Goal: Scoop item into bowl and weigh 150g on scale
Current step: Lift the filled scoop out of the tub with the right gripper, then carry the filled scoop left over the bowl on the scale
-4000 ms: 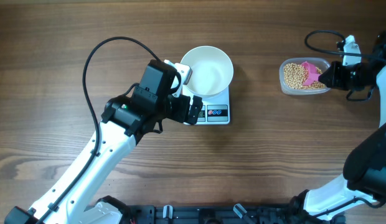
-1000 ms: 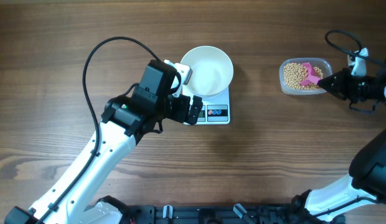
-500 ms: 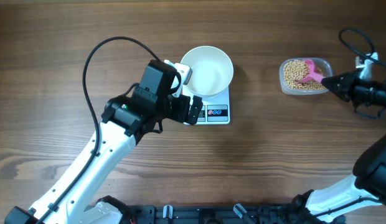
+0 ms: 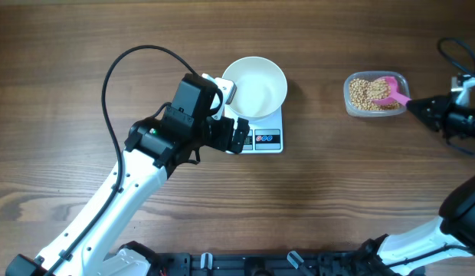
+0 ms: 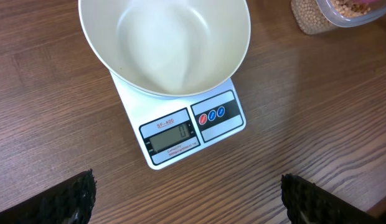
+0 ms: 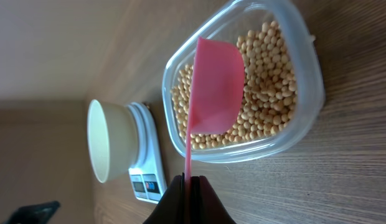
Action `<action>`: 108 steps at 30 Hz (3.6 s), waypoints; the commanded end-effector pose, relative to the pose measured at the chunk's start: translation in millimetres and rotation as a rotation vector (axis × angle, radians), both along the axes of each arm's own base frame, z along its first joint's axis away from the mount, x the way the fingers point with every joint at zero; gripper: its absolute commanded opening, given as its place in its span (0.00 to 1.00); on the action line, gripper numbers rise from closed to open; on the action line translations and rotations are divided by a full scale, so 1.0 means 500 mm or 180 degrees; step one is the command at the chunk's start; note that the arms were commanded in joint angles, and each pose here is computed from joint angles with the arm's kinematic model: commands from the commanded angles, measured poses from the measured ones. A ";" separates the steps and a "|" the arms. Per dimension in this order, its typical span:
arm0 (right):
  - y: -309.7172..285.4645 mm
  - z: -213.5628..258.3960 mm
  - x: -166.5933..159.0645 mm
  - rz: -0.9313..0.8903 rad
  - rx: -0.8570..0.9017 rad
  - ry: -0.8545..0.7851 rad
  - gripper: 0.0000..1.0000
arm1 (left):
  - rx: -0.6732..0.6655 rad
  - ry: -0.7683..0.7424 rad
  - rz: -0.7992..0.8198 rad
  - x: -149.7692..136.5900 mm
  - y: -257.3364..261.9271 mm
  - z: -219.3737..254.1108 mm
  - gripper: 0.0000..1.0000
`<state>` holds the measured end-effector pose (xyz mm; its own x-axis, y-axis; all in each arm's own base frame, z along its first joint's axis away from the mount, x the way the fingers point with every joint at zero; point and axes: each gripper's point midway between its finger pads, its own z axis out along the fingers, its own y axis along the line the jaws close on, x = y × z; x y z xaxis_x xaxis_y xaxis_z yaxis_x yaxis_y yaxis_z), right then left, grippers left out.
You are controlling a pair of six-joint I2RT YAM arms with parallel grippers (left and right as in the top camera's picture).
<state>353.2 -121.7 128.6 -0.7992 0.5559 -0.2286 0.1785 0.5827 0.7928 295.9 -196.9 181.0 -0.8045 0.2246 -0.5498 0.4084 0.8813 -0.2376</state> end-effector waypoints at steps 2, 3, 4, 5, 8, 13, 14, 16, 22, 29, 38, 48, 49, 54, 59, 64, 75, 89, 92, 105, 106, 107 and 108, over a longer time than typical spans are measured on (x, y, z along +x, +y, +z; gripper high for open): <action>-0.010 0.014 -0.004 -0.0091 0.0297 -0.0169 0.04 | -0.0019 -0.0063 0.0055 0.010 0.004 0.015 1.00; -0.012 0.018 -0.005 -0.0109 0.0335 -0.0195 0.04 | -0.0018 -0.0064 0.0055 0.010 0.004 0.015 1.00; -0.012 0.023 -0.005 -0.0110 0.0370 -0.0237 0.04 | -0.0018 -0.0064 0.0055 0.010 0.004 0.015 1.00; -0.011 0.030 -0.005 -0.0094 0.0403 -0.0309 0.04 | -0.0019 -0.0063 0.0055 0.010 0.004 0.015 1.00; -0.008 0.039 -0.009 -0.0074 0.0458 -0.0371 0.04 | -0.0019 -0.0063 0.0055 0.010 0.004 0.015 1.00; -0.003 0.045 -0.010 -0.0069 0.0524 -0.0390 0.05 | -0.0018 -0.0064 0.0055 0.010 0.004 0.015 1.00; -0.002 0.047 -0.009 -0.0059 0.0528 -0.0420 0.04 | -0.0019 -0.0063 0.0055 0.010 0.004 0.015 1.00; 0.000 0.052 -0.009 -0.0042 0.0551 -0.0469 0.04 | -0.0019 -0.0063 0.0055 0.010 0.004 0.015 1.00; 0.008 0.078 -0.004 -0.0042 0.0739 -0.0635 0.04 | -0.0019 -0.0063 0.0055 0.010 0.004 0.015 1.00; 0.025 0.114 -0.006 -0.0040 0.1053 -0.0806 0.04 | -0.0019 -0.0063 0.0055 0.010 0.004 0.015 1.00; 0.116 0.149 0.015 0.0242 0.1479 -0.0777 0.04 | -0.0019 -0.0063 0.0055 0.010 0.004 0.015 1.00; 0.234 0.158 0.046 0.0663 0.1764 -0.0505 0.04 | -0.0019 -0.0063 0.0055 0.010 0.004 0.015 1.00; 0.245 0.158 0.050 0.0710 0.1775 -0.0478 0.04 | -0.0019 -0.0063 0.0055 0.010 0.004 0.015 1.00; 0.324 0.120 0.078 0.0890 0.1570 -0.0041 0.04 | -0.0018 -0.0064 0.0055 0.010 0.004 0.015 1.00; 0.407 0.117 0.096 0.1198 0.1416 -0.0064 0.04 | -0.0018 -0.0064 0.0055 0.010 0.004 0.015 1.00; 0.488 0.102 0.113 0.1421 0.1087 -0.0136 0.04 | -0.0018 -0.0064 0.0055 0.010 0.004 0.015 1.00; 0.516 0.133 0.128 0.1337 -0.0413 -0.0705 0.04 | -0.0019 -0.0063 0.0055 0.010 0.004 0.015 1.00; 0.581 0.149 0.116 0.1926 -0.1449 -0.1480 0.04 | -0.0019 -0.0063 0.0055 0.010 0.004 0.015 1.00; 0.569 0.172 0.117 0.1887 -0.1627 -0.1615 0.04 | -0.0018 -0.0064 0.0055 0.010 0.004 0.015 1.00; 0.616 0.167 0.105 0.2114 -0.2621 -0.1857 0.04 | -0.0019 -0.0063 0.0055 0.010 0.004 0.015 1.00; 0.618 0.165 0.105 0.2112 -0.2682 -0.1855 0.04 | -0.0018 -0.0064 0.0055 0.010 0.004 0.015 1.00; 0.619 0.164 0.104 0.2117 -0.2738 -0.1858 0.04 | -0.0019 -0.0063 0.0055 0.010 0.004 0.015 1.00; 0.622 0.164 0.103 0.2155 -0.2814 -0.1885 0.04 | -0.0019 -0.0063 0.0055 0.010 0.004 0.015 1.00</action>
<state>400.3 196.4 202.7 -0.5573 -0.3932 -0.7314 -0.6297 0.7742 0.0636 296.2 -196.4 180.9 -0.8041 0.2246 -0.5504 0.4072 0.8826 -0.2347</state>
